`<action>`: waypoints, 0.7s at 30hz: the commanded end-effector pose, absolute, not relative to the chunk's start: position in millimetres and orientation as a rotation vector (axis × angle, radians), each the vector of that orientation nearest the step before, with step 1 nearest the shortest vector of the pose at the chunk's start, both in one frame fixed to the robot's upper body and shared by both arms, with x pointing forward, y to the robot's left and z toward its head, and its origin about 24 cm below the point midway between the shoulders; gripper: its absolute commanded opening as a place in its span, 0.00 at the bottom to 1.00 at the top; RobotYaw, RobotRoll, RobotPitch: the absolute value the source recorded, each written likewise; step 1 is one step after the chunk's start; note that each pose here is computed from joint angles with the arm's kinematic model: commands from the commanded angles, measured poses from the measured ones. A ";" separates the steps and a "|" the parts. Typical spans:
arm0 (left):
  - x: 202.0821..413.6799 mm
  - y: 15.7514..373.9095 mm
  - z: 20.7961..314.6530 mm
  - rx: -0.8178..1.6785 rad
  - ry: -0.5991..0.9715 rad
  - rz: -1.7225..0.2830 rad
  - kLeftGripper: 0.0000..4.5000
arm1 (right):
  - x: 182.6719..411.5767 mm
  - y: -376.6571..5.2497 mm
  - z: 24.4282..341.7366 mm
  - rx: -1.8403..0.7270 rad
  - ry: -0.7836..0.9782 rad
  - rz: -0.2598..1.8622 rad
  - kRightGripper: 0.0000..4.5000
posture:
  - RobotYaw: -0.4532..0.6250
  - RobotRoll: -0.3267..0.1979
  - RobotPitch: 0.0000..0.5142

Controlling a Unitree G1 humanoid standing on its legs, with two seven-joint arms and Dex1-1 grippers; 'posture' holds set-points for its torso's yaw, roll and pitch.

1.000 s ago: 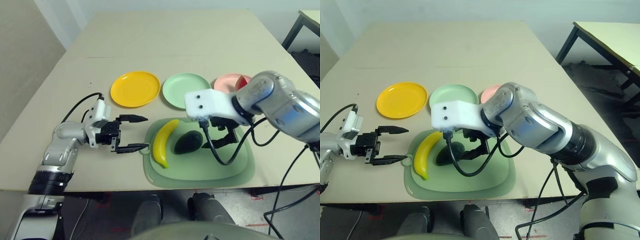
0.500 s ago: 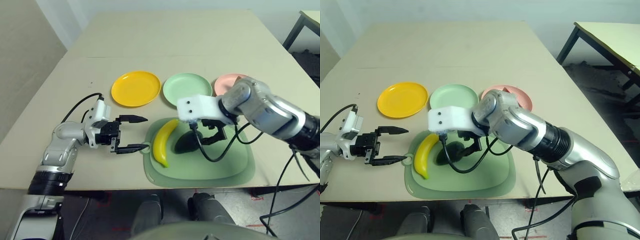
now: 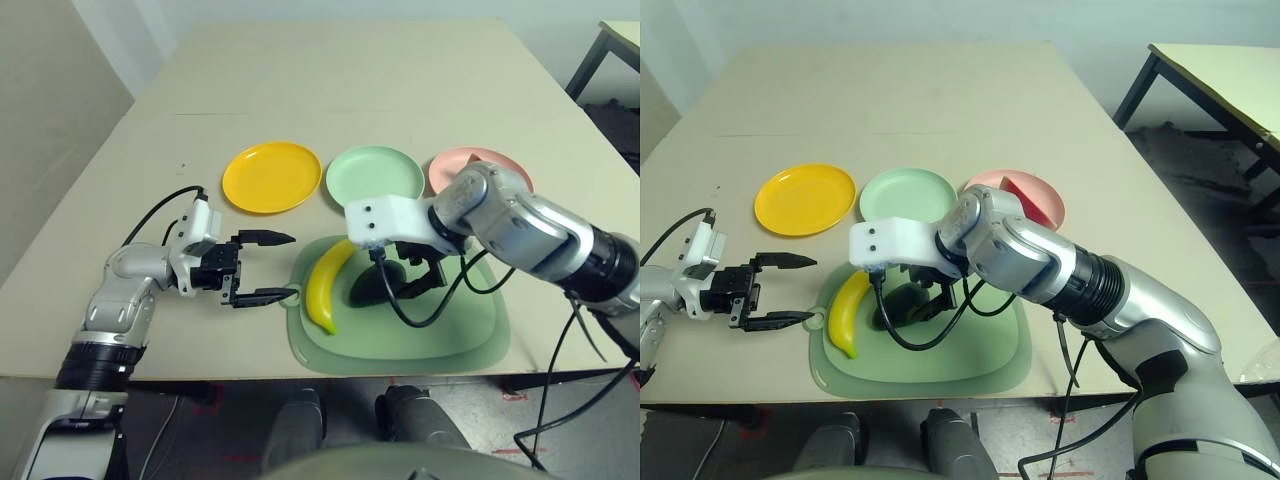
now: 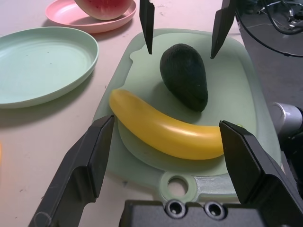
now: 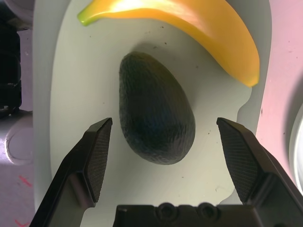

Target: Place the fruits into color-matched plates.

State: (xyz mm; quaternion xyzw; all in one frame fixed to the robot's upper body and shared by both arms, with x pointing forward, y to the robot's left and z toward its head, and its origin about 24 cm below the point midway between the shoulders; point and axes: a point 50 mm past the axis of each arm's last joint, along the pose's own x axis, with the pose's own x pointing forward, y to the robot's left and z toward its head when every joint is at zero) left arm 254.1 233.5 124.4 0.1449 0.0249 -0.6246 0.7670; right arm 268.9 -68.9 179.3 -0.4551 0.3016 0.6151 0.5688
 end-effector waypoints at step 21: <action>258.0 232.5 130.4 0.339 0.041 -1.345 1.00 | 264.1 -72.3 160.1 -1.050 0.774 1.470 0.70 | 0.42 0.62 0.23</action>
